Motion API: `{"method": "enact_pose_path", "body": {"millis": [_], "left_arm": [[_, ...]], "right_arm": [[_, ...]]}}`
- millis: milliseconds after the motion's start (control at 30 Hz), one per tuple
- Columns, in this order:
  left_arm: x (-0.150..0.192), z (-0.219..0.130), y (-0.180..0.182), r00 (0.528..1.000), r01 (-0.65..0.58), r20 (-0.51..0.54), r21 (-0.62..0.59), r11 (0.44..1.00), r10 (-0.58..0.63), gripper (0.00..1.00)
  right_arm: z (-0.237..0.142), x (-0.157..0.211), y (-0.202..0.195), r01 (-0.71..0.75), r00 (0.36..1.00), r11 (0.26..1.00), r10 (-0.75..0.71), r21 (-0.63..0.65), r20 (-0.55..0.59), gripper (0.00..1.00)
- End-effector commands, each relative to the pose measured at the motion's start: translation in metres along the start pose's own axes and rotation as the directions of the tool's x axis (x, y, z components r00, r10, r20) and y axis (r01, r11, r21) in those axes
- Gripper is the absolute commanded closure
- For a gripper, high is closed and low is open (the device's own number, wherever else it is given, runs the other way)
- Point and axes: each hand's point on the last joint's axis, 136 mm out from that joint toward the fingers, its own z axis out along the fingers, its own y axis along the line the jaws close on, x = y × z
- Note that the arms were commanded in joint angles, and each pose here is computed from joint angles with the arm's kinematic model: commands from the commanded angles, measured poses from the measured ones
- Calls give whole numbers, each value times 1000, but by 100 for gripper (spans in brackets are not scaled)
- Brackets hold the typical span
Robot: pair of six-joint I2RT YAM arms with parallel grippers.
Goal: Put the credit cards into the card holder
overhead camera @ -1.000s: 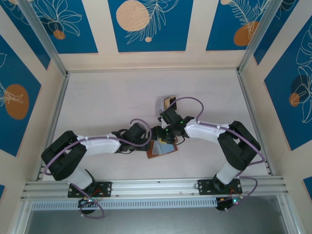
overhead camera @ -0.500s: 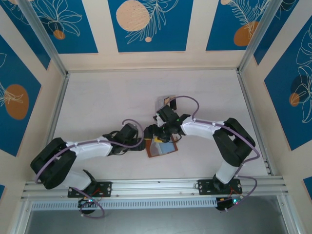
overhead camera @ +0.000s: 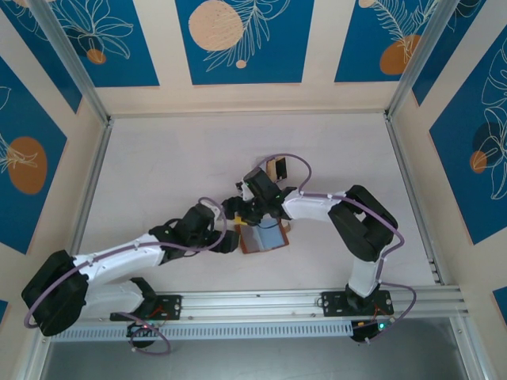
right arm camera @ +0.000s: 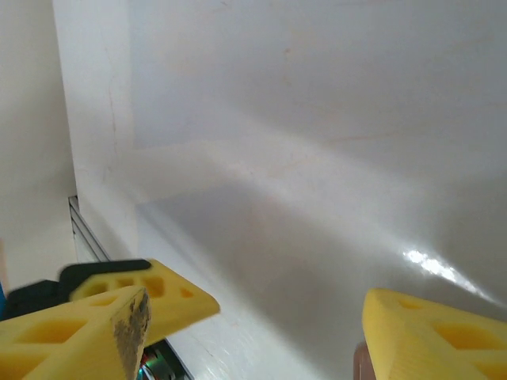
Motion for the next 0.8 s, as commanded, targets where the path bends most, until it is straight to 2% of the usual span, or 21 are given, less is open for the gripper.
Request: {"method": "enact_pose_path", "body": {"millis": [0, 300, 567, 767], "left_arm": [[16, 5, -7, 999, -27, -44, 53, 998, 29, 12], [12, 19, -25, 998, -44, -40, 83, 996, 48, 14], [4, 34, -29, 999, -36, -28, 35, 999, 37, 19], [1, 43, -22, 998, -51, -28, -81, 995, 49, 28]], "right_arm": [[3, -6, 2, -35, 999, 999, 35, -28, -10, 28], [8, -11, -5, -67, 997, 997, 66, -27, -30, 28], [11, -12, -8, -79, 996, 997, 78, -20, -34, 28], [12, -14, -10, -89, 995, 996, 89, -19, -36, 28]]}}
